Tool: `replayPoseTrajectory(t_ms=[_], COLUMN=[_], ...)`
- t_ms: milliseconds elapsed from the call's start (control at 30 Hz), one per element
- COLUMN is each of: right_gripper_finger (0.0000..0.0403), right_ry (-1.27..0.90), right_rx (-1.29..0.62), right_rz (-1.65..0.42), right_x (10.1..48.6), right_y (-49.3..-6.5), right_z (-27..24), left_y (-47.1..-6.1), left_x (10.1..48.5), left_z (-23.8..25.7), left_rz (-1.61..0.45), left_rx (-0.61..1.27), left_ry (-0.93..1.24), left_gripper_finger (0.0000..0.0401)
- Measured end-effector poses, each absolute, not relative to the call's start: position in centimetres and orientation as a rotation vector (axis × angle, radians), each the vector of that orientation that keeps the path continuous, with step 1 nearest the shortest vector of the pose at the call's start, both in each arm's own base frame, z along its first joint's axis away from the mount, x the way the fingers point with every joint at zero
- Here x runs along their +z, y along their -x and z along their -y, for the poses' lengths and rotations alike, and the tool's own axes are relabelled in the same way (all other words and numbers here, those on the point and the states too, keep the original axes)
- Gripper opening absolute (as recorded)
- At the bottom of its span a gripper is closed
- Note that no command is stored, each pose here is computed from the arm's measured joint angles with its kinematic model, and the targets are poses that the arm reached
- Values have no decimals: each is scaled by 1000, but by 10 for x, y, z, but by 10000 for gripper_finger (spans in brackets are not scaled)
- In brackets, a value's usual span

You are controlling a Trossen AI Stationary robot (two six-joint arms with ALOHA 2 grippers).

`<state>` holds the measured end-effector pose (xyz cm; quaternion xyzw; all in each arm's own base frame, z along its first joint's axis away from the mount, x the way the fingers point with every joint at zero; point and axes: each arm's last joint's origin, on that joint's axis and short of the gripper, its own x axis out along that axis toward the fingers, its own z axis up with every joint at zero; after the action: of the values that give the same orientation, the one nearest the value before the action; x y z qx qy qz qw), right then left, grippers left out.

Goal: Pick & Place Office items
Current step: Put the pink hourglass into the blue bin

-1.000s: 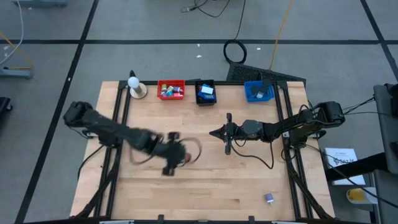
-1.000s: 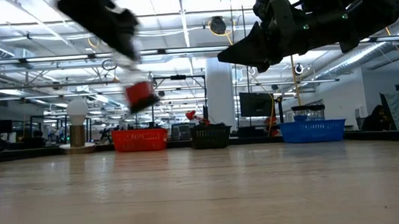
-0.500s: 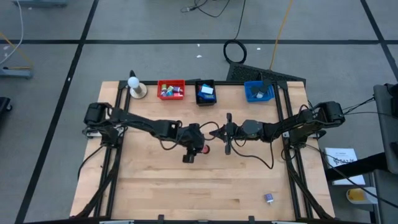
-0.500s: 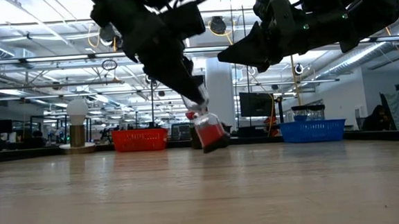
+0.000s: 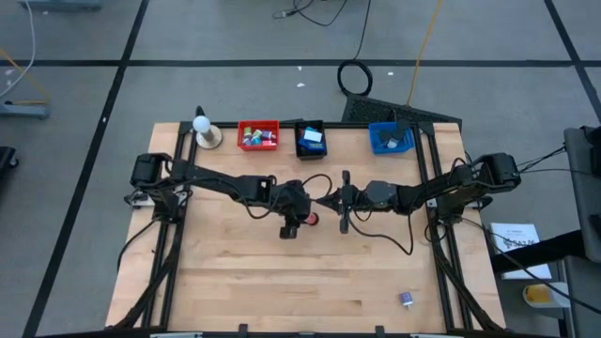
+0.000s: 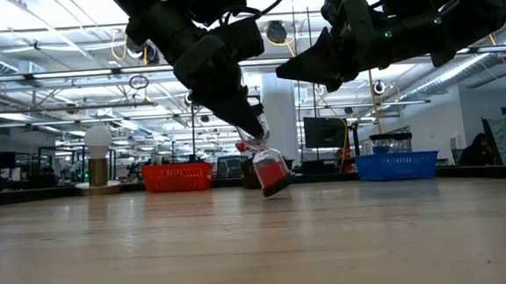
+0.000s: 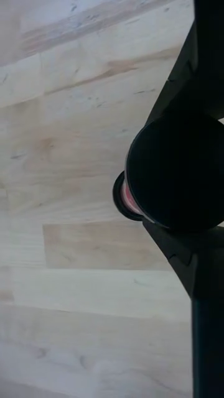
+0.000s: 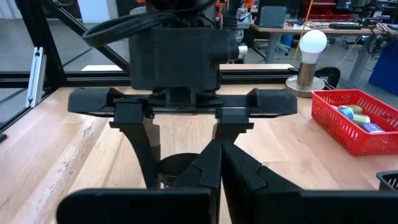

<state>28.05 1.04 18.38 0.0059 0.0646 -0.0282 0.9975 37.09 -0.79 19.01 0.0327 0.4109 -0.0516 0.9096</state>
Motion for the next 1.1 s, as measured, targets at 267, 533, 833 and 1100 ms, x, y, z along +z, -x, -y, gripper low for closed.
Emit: replayPoseTrajectory(t_ms=[267, 533, 833, 1100], right_gripper_finger=[4, 4, 4, 4], right_ry=[-12, -12, -12, -12], right_rx=[-56, -57, -56, -57], right_rz=[-129, -129, -130, -129], right_x=[184, 184, 184, 184], right_y=[-280, -280, -280, -280], right_z=[-10, -10, -10, -10], left_y=[-366, -360, -358, -356], left_x=[191, 188, 187, 182], left_z=[8, 6, 7, 8], left_rz=[-889, -962, -987, -1017], left_rx=[-97, -69, -71, -75], left_ry=[-45, 5, 41, 47], left_gripper_finger=[208, 208, 209, 248])
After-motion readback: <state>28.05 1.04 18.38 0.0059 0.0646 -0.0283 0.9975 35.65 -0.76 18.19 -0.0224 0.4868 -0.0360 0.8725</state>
